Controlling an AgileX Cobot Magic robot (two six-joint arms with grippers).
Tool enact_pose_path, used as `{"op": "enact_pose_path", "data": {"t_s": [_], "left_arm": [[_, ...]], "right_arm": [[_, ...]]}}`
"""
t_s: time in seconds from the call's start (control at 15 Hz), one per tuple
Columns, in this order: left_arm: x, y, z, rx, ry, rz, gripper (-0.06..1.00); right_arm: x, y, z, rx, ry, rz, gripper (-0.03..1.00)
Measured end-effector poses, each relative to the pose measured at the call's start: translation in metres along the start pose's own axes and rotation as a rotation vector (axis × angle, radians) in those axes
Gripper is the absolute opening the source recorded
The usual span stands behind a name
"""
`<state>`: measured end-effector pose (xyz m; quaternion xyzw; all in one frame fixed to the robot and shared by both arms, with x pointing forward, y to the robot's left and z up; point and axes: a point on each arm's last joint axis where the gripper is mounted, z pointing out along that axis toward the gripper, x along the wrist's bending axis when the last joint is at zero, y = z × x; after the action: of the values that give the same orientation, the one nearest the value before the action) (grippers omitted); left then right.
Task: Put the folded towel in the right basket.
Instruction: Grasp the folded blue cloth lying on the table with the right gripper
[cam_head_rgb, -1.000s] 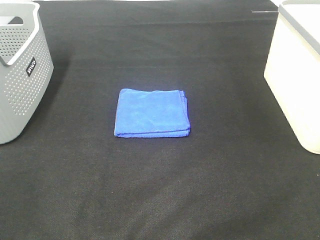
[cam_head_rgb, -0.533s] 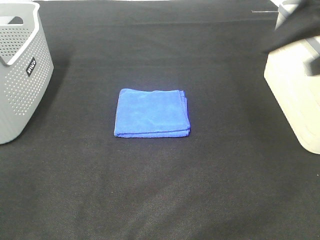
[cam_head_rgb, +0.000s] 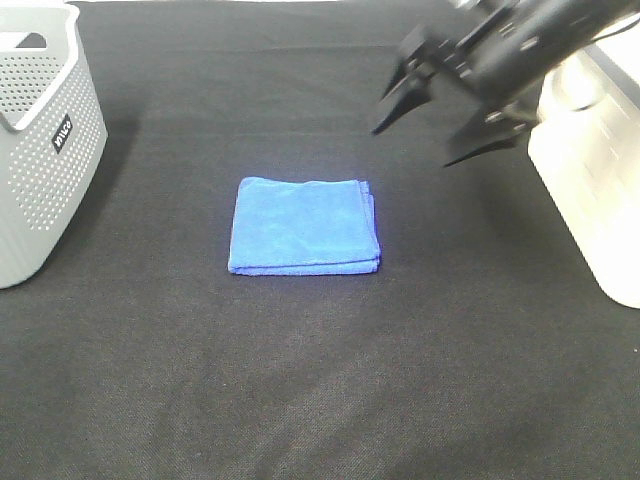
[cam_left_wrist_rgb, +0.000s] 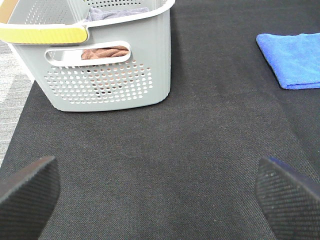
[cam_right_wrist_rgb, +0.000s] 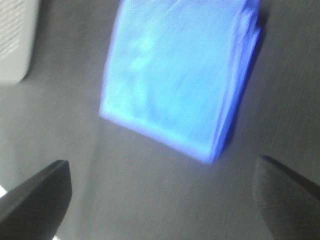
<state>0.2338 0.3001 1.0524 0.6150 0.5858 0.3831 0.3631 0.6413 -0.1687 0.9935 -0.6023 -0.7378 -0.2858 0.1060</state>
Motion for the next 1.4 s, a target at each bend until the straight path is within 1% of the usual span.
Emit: {"op": "enact_pose_path", "data": {"t_s": [0.2, 0.33, 0.67, 0.8, 0.93, 1.0, 1.07, 1.13, 1.2, 1.27, 1.33, 1.4], "left_arm": [[0.0, 0.0, 0.0, 0.0, 0.0, 0.0, 0.99], [0.0, 0.0, 0.0, 0.0, 0.0, 0.0, 0.99], [0.0, 0.0, 0.0, 0.0, 0.0, 0.0, 0.99], [0.0, 0.0, 0.0, 0.0, 0.0, 0.0, 0.99], [0.0, 0.0, 0.0, 0.0, 0.0, 0.0, 0.99], [0.0, 0.0, 0.0, 0.0, 0.0, 0.0, 0.99], [0.0, 0.0, 0.0, 0.0, 0.0, 0.0, 0.99], [0.0, 0.0, 0.0, 0.0, 0.0, 0.0, 0.99], [0.0, 0.0, 0.0, 0.0, 0.0, 0.0, 0.99], [0.0, 0.0, 0.0, 0.0, 0.0, 0.0, 0.99], [0.0, 0.0, 0.0, 0.0, 0.0, 0.0, 0.99], [0.0, 0.0, 0.0, 0.0, 0.0, 0.0, 0.99]], "right_arm": [[-0.029, 0.023, 0.054, 0.057, 0.001, 0.071, 0.95], [-0.044, 0.03, 0.081, 0.11, 0.001, 0.1, 0.95], [-0.064, 0.026, 0.114, 0.165, -0.01, 0.156, 0.95], [-0.066, 0.025, 0.119, 0.169, 0.006, 0.173, 0.95], [-0.058, 0.024, 0.134, 0.173, 0.058, 0.206, 0.92], [-0.058, 0.024, 0.134, 0.173, 0.058, 0.206, 0.92], [-0.048, 0.021, 0.146, 0.179, 0.096, 0.217, 0.89], [-0.032, 0.016, 0.162, 0.196, 0.133, 0.217, 0.85], [-0.016, 0.01, 0.175, 0.209, 0.162, 0.213, 0.78], [-0.006, 0.006, 0.184, 0.214, 0.163, 0.197, 0.67], [-0.003, 0.002, 0.19, 0.218, 0.15, 0.179, 0.5], [-0.004, 0.0, 0.194, 0.224, 0.138, 0.171, 0.25]]}}
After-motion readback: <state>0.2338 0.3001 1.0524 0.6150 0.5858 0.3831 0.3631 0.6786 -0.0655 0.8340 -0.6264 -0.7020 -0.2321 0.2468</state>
